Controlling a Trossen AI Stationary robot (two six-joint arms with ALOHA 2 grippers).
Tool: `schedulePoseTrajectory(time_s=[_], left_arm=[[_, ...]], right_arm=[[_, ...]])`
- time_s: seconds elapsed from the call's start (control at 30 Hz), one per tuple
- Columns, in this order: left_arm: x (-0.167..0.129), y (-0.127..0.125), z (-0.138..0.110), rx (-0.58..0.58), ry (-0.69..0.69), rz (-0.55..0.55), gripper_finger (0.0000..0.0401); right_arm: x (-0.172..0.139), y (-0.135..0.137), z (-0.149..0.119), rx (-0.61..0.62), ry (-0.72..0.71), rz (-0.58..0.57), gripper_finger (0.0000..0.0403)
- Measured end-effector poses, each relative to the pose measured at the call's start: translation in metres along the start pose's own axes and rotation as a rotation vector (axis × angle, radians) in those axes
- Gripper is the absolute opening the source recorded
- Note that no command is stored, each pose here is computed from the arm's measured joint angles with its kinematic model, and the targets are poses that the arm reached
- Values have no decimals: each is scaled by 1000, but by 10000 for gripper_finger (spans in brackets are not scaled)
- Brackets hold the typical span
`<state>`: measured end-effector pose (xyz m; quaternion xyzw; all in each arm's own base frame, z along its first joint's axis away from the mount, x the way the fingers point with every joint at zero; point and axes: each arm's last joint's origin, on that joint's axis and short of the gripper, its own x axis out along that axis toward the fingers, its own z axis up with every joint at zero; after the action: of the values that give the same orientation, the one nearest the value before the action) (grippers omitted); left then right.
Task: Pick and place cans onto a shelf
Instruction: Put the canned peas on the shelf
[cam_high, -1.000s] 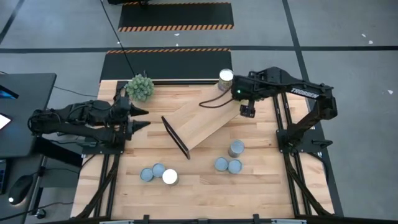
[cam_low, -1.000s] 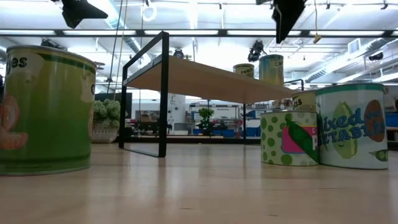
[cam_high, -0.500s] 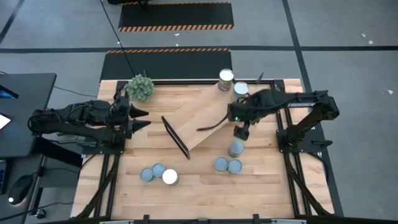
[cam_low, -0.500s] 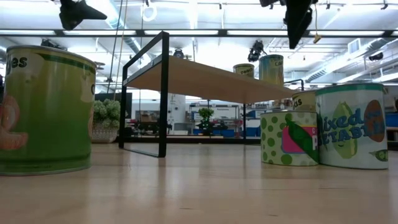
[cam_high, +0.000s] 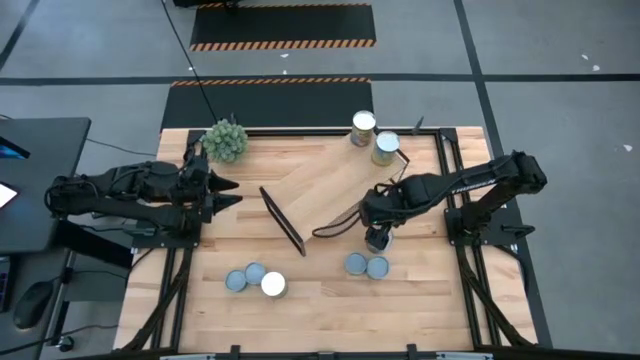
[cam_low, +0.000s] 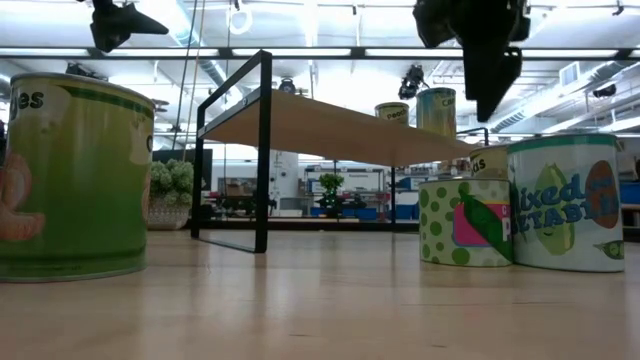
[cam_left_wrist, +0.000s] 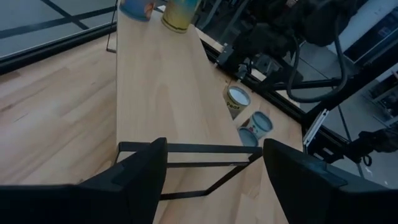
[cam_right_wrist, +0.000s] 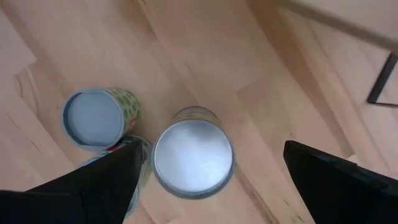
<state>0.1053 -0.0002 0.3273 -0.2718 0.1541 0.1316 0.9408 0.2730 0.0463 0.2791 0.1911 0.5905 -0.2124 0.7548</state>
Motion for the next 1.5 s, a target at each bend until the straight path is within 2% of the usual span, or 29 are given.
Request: schedulePoseTrajectory(time_s=[0.53,0.83,1.2,1.33,1.5], left_arm=[[0,0,0,0,1,1,270],[0,1,-2,5,18,14,270],[0,2,-2,6,13,23,270],[0,2,-2,7,14,24,270],[0,2,-2,7,14,25,270]], right_arm=[[30,6,-8,-204,-3,90,398],[44,4,-17,-299,12,61,398],[62,-2,-29,-314,49,34,396],[71,-2,-31,-305,31,47,375],[76,-3,-33,-282,16,63,322]])
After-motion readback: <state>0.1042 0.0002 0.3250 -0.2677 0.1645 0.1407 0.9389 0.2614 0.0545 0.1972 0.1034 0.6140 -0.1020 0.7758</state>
